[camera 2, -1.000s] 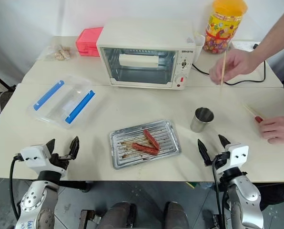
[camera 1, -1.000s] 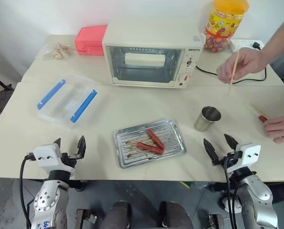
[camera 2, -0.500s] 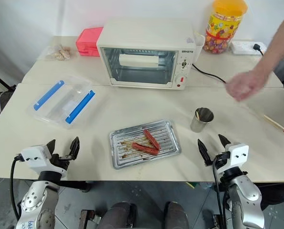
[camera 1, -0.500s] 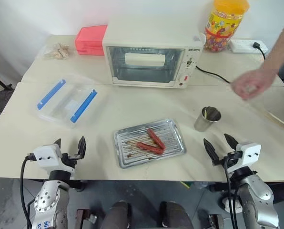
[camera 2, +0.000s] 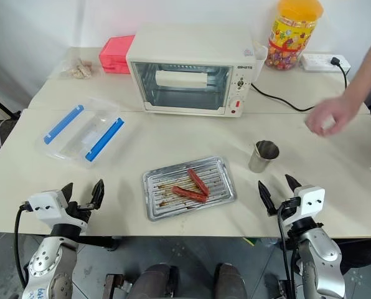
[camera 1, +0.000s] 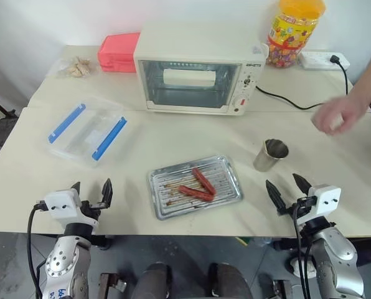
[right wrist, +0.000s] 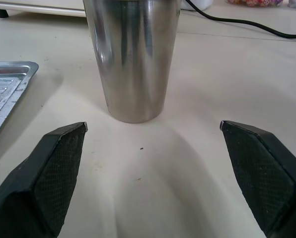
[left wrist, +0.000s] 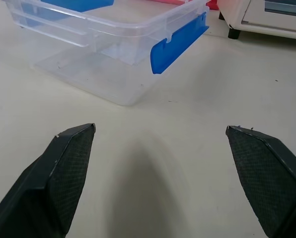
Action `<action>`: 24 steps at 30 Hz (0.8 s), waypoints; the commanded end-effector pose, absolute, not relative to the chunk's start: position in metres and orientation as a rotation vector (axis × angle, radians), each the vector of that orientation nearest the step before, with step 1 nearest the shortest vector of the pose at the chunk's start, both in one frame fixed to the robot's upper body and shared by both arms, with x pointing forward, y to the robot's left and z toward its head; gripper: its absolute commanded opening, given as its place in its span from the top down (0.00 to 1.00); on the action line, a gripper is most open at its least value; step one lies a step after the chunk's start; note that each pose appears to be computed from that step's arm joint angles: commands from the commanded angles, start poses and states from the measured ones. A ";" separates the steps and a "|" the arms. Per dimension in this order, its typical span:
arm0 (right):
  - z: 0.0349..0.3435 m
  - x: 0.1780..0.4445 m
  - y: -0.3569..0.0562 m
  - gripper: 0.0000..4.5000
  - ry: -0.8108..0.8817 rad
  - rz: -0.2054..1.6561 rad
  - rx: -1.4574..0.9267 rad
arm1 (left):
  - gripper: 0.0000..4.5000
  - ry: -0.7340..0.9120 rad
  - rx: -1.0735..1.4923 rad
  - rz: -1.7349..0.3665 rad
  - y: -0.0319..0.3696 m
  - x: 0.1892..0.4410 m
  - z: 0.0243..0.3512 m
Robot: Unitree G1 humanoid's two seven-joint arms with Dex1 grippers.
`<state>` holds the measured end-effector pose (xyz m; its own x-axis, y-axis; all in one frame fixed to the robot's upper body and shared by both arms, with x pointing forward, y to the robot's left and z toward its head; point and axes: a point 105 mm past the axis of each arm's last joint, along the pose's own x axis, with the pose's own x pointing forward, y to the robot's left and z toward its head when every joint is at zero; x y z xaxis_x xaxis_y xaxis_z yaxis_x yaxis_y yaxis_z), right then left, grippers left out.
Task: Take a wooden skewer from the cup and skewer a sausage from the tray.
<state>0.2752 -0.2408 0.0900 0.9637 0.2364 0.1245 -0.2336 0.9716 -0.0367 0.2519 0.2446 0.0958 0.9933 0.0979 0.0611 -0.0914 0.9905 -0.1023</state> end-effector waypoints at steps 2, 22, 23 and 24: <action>0.098 0.275 -0.242 0.00 -0.159 0.231 -0.034 | 0.01 -0.087 -0.082 0.096 0.246 0.249 0.101; 0.091 0.271 -0.241 0.00 -0.153 0.225 -0.020 | 0.01 -0.081 -0.080 0.077 0.247 0.248 0.102; 0.091 0.272 -0.240 0.00 -0.154 0.226 -0.019 | 0.01 -0.083 -0.079 0.076 0.247 0.248 0.103; 0.091 0.272 -0.240 0.00 -0.156 0.229 -0.019 | 0.01 -0.084 -0.079 0.075 0.247 0.249 0.103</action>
<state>0.2729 -0.2400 0.0851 0.9671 0.2250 0.1187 -0.2245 0.9743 -0.0182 0.2505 0.2447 0.0935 0.9957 0.0796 0.0464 -0.0747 0.9922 -0.0994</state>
